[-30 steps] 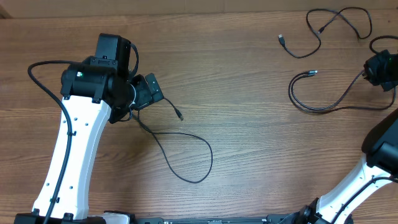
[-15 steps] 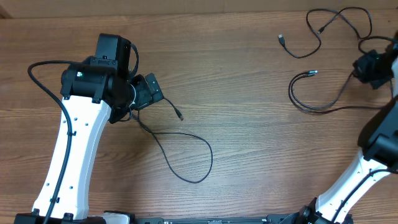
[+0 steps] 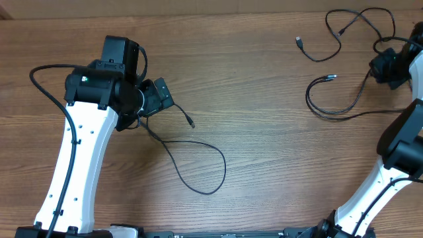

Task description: Untangle cables

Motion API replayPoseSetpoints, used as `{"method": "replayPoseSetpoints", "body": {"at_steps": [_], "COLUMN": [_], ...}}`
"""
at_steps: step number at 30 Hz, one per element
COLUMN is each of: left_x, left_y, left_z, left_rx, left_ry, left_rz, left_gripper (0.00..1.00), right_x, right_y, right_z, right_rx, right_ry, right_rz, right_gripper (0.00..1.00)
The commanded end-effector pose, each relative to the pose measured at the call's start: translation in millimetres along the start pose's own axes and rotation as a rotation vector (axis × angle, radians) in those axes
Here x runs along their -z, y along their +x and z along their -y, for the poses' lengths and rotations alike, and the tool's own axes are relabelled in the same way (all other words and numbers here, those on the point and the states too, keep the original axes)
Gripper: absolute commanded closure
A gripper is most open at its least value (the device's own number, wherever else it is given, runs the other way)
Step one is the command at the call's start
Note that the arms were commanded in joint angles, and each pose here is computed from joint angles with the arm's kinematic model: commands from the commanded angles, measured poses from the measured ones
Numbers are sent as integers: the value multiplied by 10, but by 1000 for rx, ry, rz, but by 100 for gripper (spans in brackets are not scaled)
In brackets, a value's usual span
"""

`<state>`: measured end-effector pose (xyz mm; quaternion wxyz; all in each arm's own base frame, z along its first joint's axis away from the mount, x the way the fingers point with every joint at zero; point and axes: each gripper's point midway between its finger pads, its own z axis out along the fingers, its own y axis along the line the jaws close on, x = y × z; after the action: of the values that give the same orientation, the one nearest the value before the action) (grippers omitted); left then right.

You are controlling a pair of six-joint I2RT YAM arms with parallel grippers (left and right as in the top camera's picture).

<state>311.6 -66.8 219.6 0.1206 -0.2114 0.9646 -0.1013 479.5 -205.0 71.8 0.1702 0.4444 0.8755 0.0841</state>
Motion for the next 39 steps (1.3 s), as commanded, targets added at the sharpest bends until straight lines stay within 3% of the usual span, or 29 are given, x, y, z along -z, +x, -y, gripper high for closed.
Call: {"method": "replayPoseSetpoints", "body": {"at_steps": [1, 9, 17, 22, 27, 28, 32, 33, 39], "left_x": [7, 7, 7, 7, 7, 7, 7, 7, 7], "left_y": [-9, -9, -9, -9, -9, -9, -9, -9, -9], "left_z": [20, 20, 20, 20, 20, 20, 20, 20, 20], "left_rx": [6, 6, 6, 6, 6, 6, 6, 6, 6], "left_ry": [-1, -1, -1, -1, -1, -1, -1, -1, -1], "left_rz": [6, 6, 6, 6, 6, 6, 6, 6, 6], "left_gripper": [0, 0, 0, 0, 0, 0, 0, 1, 0], "right_x": [-32, -76, -99, -99, -101, -101, -100, -100, 4], "right_y": [35, 157, 249, 252, 276, 277, 288, 288, 231], "right_z": [-157, -493, -517, -518, -500, -500, -491, -491, -500], "right_rx": [35, 106, 135, 135, 134, 134, 133, 133, 129], "right_ry": [-20, -46, 15, 15, 22, 22, 25, 25, 19], "right_rz": [11, 30, 39, 38, 28, 27, 22, 22, 37], "right_gripper": [96, 96, 96, 86, 83, 73, 6, 0, 0]}}
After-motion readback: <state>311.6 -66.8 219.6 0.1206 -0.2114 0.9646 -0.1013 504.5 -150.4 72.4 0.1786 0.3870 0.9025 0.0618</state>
